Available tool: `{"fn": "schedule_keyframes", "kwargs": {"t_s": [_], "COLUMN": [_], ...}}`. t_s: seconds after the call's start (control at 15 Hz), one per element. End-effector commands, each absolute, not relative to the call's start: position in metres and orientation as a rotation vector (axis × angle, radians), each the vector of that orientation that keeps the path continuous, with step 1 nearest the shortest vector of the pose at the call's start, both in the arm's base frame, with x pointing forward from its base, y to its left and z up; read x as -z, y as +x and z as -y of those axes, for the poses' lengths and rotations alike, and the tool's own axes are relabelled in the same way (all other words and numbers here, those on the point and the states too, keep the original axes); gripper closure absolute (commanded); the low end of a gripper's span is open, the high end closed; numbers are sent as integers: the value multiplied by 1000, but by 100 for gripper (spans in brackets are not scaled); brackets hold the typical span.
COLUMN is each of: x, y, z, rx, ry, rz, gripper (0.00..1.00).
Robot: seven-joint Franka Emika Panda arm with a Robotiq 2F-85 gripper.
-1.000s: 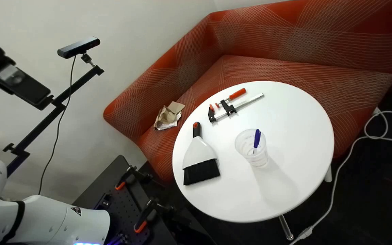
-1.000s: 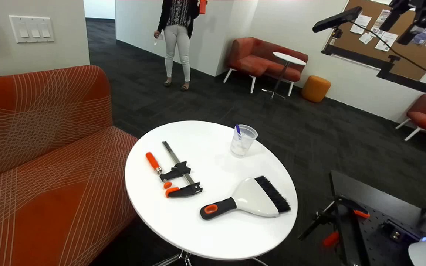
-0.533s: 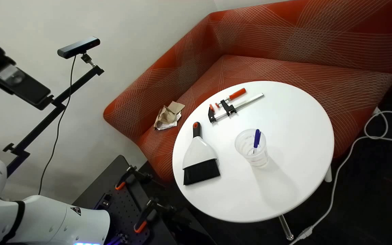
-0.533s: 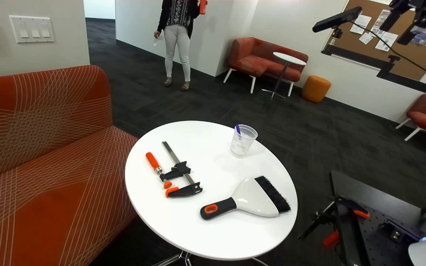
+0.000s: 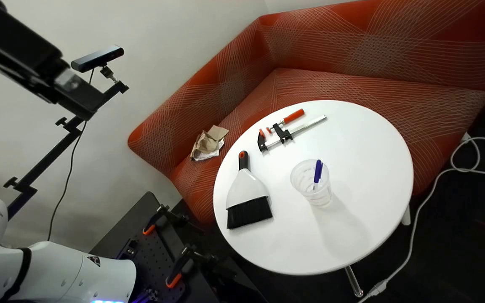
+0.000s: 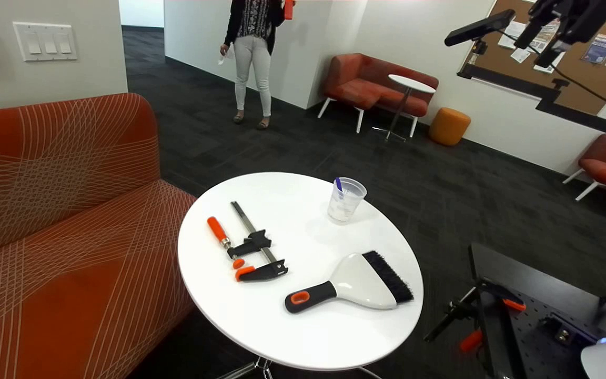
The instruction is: Pick the marker from the cup and put it on the table
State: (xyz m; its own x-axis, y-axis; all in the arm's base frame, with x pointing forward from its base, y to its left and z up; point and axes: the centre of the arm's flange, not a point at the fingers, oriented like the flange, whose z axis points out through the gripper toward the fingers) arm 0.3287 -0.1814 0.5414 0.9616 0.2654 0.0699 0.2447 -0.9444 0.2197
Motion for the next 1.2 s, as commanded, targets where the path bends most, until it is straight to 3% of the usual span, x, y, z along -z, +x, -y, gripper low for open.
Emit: {"fn": "schedule_keyframes", "kwargs": {"t_s": [0.0,1.13], "x": [-506,-287], "y": [369,480], "z": [186,216], "rx": [-197,-366], "ry": [2955,3024], "rz": [-310,-74], "gripper": [0,0]}}
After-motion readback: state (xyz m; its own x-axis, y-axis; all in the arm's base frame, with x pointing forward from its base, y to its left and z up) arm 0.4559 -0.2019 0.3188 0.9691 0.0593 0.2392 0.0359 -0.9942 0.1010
